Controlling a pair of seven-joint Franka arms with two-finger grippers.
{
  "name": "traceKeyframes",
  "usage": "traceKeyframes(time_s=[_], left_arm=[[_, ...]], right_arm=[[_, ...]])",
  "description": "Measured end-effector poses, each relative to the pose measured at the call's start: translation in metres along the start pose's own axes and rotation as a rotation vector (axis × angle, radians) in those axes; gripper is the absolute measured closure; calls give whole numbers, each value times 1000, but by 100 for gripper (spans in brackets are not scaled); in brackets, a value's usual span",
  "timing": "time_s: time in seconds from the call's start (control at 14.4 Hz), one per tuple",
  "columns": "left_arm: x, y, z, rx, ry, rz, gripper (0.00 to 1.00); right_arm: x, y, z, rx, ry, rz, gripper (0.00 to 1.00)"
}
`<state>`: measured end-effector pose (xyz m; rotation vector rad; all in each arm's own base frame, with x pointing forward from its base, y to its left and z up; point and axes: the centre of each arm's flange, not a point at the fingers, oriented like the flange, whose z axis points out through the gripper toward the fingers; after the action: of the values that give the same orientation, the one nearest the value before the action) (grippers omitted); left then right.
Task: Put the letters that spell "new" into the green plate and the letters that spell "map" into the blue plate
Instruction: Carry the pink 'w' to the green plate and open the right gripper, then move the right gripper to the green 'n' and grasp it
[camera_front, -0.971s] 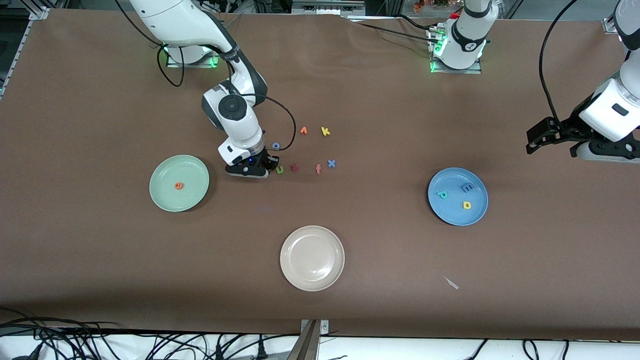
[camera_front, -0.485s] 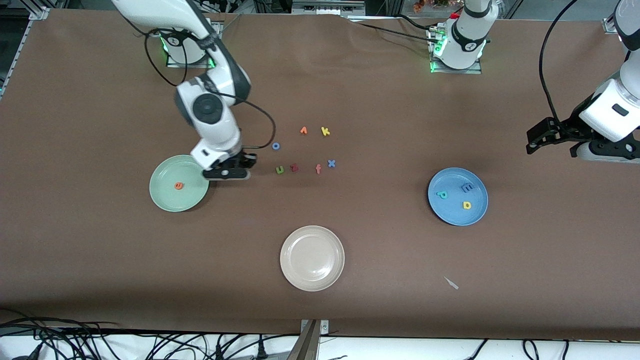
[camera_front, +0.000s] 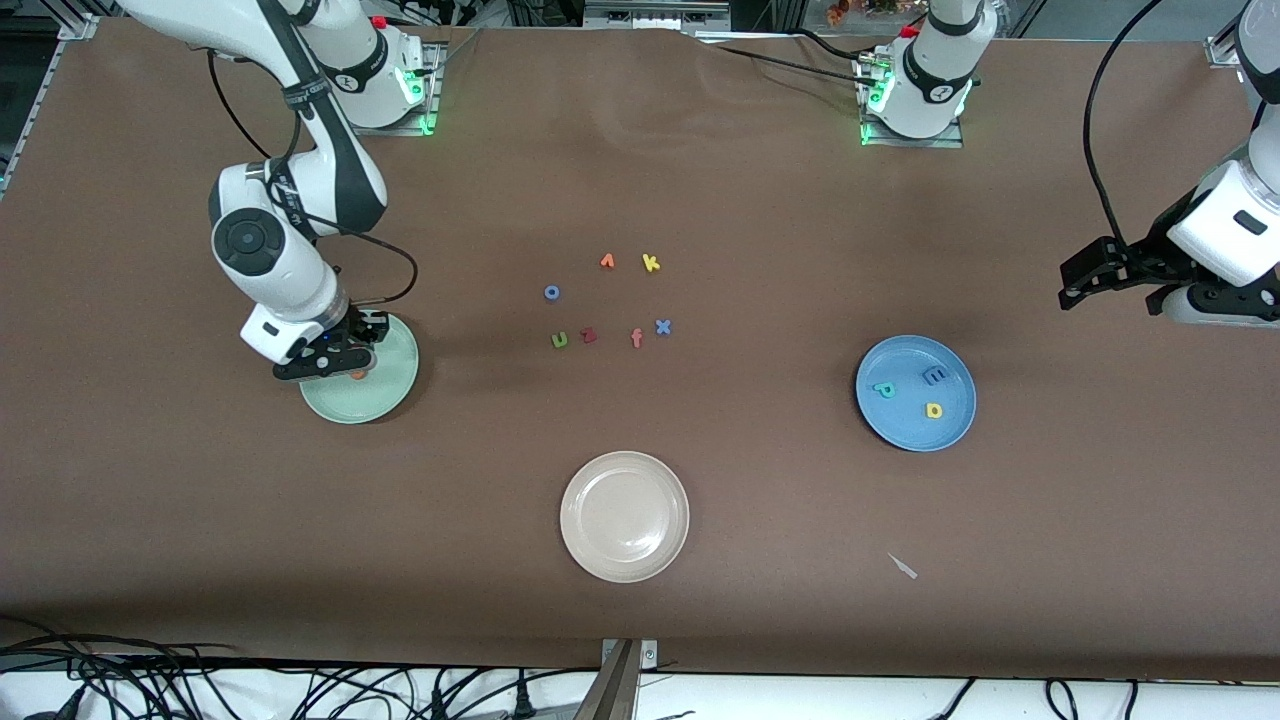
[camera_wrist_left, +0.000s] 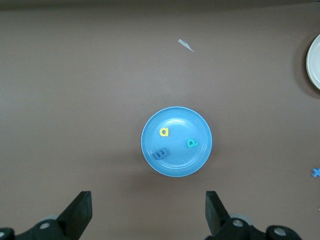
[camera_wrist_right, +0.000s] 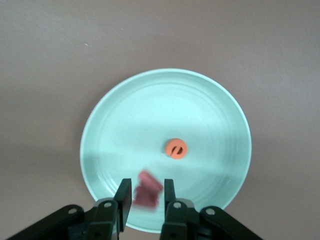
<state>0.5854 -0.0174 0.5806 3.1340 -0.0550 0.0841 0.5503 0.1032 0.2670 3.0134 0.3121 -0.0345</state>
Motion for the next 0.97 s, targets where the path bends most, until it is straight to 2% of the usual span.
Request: traceKeyframes(time_s=[0.14, 0.28, 0.49, 0.69, 0.97], left_arm=[[0, 0, 0, 0, 3, 0, 0], [1, 0, 0, 0, 7, 0, 0], [1, 0, 0, 0, 7, 0, 0], [2, 0, 0, 0, 7, 0, 0], [2, 0, 0, 0, 7, 0, 0]], right_arm=[[-1, -11, 1, 45, -7, 63, 52], [-1, -53, 0, 94, -7, 159, 35], [-1, -165, 6, 158, 35, 318, 34], [-8, -263, 28, 191, 35, 398, 34], [6, -281, 37, 202, 39, 436, 35]])
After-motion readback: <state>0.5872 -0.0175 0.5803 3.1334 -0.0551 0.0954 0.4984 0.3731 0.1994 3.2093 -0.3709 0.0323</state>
